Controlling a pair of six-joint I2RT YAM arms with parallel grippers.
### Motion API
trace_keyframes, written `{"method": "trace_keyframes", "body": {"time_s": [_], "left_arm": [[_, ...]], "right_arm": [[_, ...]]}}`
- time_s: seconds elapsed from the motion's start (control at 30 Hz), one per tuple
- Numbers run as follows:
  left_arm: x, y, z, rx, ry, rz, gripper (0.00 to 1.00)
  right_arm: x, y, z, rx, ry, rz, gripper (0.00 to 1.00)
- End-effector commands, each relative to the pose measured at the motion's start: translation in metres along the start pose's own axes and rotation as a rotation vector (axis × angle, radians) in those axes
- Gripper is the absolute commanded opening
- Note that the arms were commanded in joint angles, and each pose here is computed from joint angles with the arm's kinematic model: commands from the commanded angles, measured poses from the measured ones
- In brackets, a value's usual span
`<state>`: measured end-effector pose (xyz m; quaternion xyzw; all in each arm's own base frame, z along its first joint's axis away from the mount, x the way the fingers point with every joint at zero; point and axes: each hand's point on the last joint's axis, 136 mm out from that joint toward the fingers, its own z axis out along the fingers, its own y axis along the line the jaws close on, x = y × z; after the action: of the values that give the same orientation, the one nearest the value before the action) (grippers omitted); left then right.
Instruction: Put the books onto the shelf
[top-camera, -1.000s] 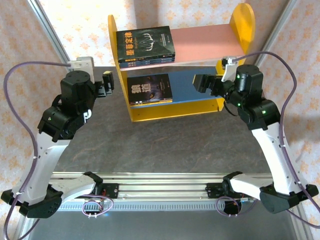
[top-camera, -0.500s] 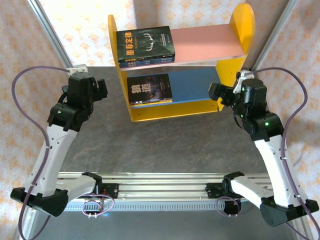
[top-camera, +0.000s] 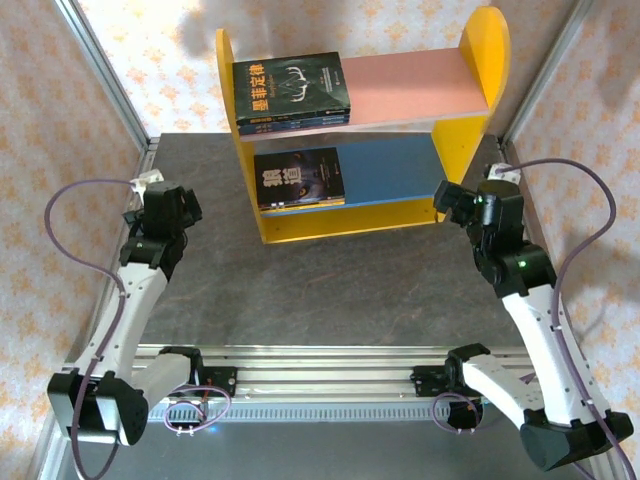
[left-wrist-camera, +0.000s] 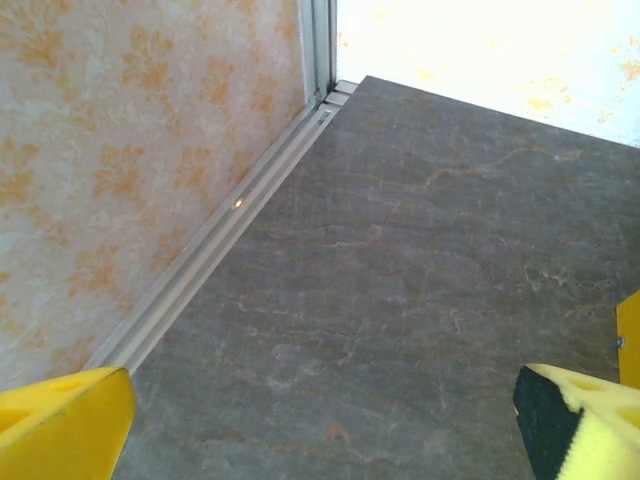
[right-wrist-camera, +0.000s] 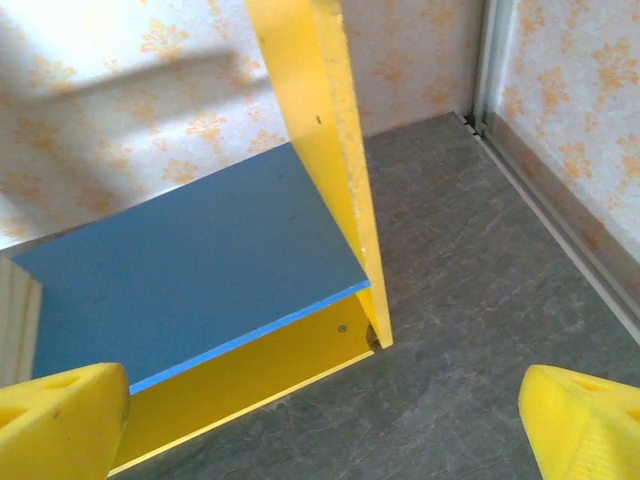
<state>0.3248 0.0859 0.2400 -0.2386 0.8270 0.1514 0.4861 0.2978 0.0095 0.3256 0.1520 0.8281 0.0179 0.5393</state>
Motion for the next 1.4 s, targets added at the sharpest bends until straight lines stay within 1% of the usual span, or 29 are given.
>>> {"method": "trace_keyframes", "body": {"time_s": [0.0,0.1,0.23,0.37,0.43,0.53,0.63,0.7,0.8,0.93,1.03,1.1,1.2,1.37], "left_arm": [[-0.007,-0.015,0.017,0.106,-0.126,-0.037,0.99],[0.015,-0.014,0.034,0.097,-0.151,-0.040,0.99],[0.038,-0.014,0.047,0.095,-0.164,-0.033,0.99],[0.053,-0.018,0.055,0.129,-0.198,-0.012,0.99],[0.059,-0.021,0.060,0.145,-0.200,-0.008,0.99],[0.068,-0.029,0.069,0.191,-0.202,0.000,0.99],[0.074,-0.039,0.075,0.250,-0.220,-0.023,0.99],[0.083,-0.044,0.081,0.272,-0.196,-0.007,0.99],[0.092,-0.052,0.085,0.316,-0.202,0.012,0.99],[0.100,-0.069,0.083,0.416,-0.234,0.050,0.99],[0.103,-0.070,0.090,0.410,-0.239,0.043,0.99],[0.107,-0.067,0.096,0.372,-0.171,0.055,0.99],[0.106,-0.070,0.097,0.343,-0.181,0.080,0.99],[0.107,-0.072,0.097,0.343,-0.174,0.089,0.99]], "right_arm": [[-0.012,-0.010,0.002,0.048,-0.072,0.028,0.99],[-0.008,-0.012,0.006,0.057,-0.079,0.031,0.99],[-0.003,-0.015,0.012,0.068,-0.083,0.019,1.00],[0.009,-0.015,0.023,0.048,-0.128,0.007,1.00],[0.017,-0.017,0.028,0.047,-0.130,0.013,1.00],[0.028,-0.018,0.037,0.047,-0.116,0.007,1.00],[0.036,-0.015,0.042,0.018,-0.120,-0.020,1.00],[0.039,-0.014,0.044,0.005,-0.145,-0.033,1.00],[0.043,-0.013,0.046,-0.017,-0.191,-0.058,1.00],[0.053,-0.014,0.054,-0.024,-0.204,-0.085,1.00],[0.064,-0.016,0.063,-0.029,-0.199,-0.101,1.00],[0.073,-0.015,0.071,-0.042,-0.192,-0.116,1.00],[0.080,-0.018,0.080,-0.053,-0.219,-0.101,1.00],[0.088,-0.034,0.096,-0.061,-0.214,-0.065,1.00]]}}
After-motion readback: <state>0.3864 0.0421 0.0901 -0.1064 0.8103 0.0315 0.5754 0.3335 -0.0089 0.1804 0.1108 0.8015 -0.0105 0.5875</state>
